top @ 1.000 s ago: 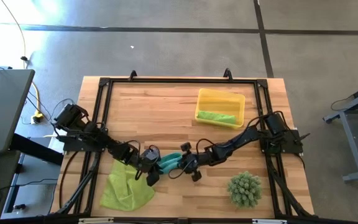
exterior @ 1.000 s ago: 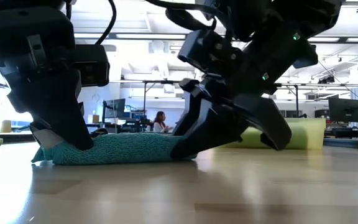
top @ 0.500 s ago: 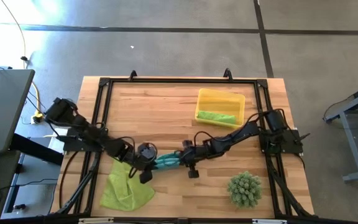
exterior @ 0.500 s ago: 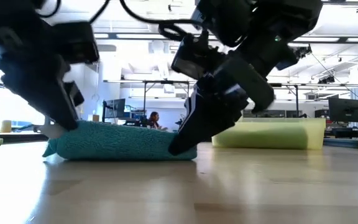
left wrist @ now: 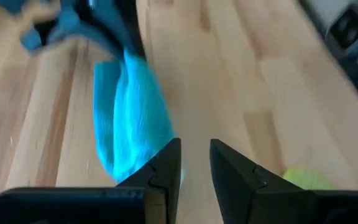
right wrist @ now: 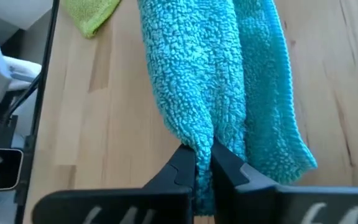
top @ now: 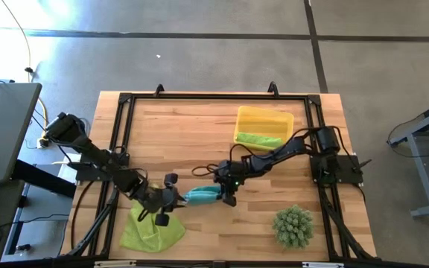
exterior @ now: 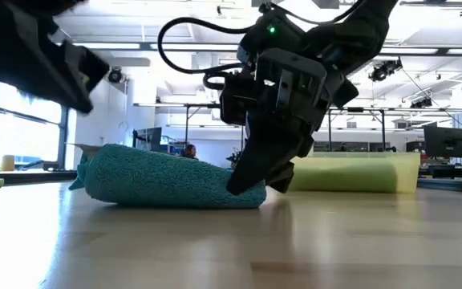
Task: Roll microfiber towels into tight, uniform cylinder then place into a basket
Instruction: Roll the blue microfiber towel
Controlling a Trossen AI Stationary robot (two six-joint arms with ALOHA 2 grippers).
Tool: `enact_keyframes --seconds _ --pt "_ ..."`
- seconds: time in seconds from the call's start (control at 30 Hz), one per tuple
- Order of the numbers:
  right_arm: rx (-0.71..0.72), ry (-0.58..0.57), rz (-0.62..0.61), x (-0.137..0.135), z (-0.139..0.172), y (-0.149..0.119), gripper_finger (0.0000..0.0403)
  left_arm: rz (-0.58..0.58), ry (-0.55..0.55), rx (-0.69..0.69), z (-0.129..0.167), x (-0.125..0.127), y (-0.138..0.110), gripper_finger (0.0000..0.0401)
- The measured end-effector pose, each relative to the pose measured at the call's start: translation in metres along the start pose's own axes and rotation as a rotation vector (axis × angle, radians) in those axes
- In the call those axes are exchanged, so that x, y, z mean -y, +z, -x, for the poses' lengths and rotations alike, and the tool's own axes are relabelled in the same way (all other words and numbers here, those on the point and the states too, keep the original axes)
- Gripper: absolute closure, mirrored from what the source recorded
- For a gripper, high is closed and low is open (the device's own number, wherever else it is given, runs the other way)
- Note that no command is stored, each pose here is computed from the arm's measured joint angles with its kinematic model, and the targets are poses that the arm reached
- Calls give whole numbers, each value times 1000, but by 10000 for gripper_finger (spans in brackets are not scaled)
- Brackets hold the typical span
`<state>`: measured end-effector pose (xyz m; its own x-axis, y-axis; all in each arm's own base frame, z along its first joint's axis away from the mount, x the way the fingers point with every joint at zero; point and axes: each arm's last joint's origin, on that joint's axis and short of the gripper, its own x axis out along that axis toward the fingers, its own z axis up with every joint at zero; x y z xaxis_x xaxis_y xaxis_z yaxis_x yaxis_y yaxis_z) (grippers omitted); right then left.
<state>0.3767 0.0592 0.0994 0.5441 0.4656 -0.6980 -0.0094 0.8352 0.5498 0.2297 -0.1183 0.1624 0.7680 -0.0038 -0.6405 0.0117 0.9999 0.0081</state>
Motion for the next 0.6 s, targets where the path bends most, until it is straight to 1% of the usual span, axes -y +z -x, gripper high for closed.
enact_keyframes --seconds 0.07,0.13,0.27,0.37,0.43,0.5,0.6 --pt "-4 9 -6 1 1 0 399 9 9 48 -1 4 2 324" --pt "-4 10 -10 2 1 1 399 10 16 56 -5 6 1 311" --pt "-4 10 -14 3 1 1 398 25 16 65 -16 8 -1 267" --pt "-6 14 -53 3 1 1 398 -52 39 39 -25 10 -8 234" --pt "-10 18 -64 3 1 1 398 -117 89 30 -29 9 -12 219" --pt "-9 18 -63 3 1 1 398 -168 141 30 -32 9 -14 212" --pt "-9 18 -72 3 1 1 398 -214 161 7 -36 8 -19 210"
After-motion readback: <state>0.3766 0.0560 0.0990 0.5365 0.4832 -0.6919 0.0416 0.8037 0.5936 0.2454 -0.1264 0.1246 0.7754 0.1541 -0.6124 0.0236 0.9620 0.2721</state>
